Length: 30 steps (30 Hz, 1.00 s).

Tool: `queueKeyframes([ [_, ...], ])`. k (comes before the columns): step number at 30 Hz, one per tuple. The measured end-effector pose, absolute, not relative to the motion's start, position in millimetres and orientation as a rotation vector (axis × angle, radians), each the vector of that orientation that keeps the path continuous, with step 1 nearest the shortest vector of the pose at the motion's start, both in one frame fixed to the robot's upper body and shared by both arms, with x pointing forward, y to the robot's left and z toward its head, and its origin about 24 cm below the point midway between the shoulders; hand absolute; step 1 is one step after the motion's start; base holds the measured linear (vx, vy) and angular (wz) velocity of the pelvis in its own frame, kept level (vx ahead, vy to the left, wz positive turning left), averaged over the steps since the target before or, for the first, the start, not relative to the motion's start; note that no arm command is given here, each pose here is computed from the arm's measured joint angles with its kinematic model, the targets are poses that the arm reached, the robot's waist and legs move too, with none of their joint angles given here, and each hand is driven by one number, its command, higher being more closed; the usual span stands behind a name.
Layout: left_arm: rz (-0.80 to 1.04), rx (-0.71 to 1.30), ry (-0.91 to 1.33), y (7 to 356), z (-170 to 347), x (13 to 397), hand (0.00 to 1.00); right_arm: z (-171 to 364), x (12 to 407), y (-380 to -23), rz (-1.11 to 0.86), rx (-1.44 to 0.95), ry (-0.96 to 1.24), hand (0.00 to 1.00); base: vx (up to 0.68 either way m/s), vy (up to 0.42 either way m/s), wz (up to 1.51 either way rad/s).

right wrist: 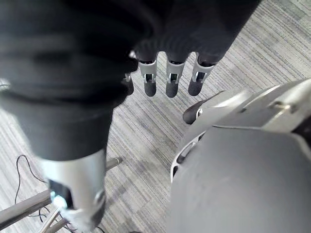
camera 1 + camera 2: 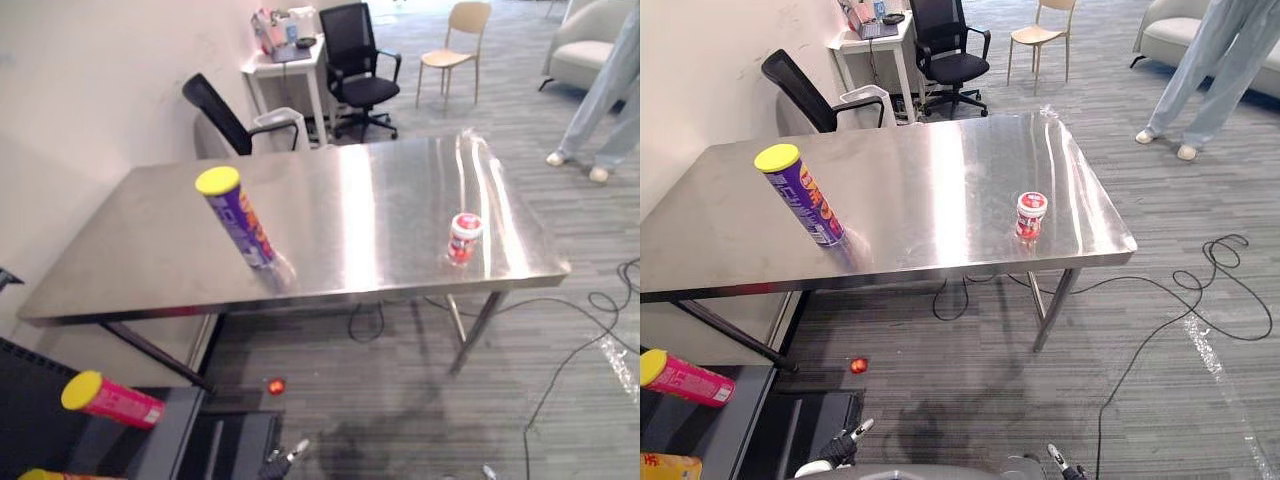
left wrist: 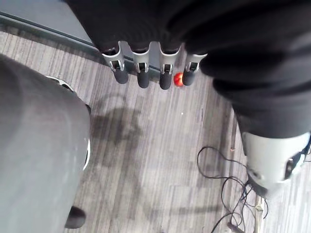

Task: Put the gum and the chips on the shelf.

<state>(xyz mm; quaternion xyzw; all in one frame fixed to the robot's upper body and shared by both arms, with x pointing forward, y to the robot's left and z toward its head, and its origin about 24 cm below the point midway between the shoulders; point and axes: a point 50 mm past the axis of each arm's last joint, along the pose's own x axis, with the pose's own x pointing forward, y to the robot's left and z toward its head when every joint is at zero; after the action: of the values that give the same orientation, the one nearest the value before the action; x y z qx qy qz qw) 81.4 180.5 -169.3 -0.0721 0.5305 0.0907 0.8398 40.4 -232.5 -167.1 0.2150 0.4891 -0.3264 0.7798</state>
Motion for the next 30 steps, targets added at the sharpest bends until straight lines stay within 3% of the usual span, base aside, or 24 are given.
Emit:
queueKeyframes([
  [15, 0.27, -0.203, 1.112, 191, -169, 79, 0.0, -167, 32, -239, -0.797, 0.551, 1.046, 0.0, 0.03, -0.022, -0.16],
  [24, 0.3, -0.193, 1.089, 201, -166, 79, 0.0, -130, 28, -338, -1.251, 0.569, 0.741, 0.0, 0.02, 0.038, 0.12],
  [30, 0.326, -0.191, 1.114, 206, -168, 68, 0.0, -104, 57, -376, -1.316, 0.59, 0.554, 0.0, -0.05, -0.007, -0.04],
])
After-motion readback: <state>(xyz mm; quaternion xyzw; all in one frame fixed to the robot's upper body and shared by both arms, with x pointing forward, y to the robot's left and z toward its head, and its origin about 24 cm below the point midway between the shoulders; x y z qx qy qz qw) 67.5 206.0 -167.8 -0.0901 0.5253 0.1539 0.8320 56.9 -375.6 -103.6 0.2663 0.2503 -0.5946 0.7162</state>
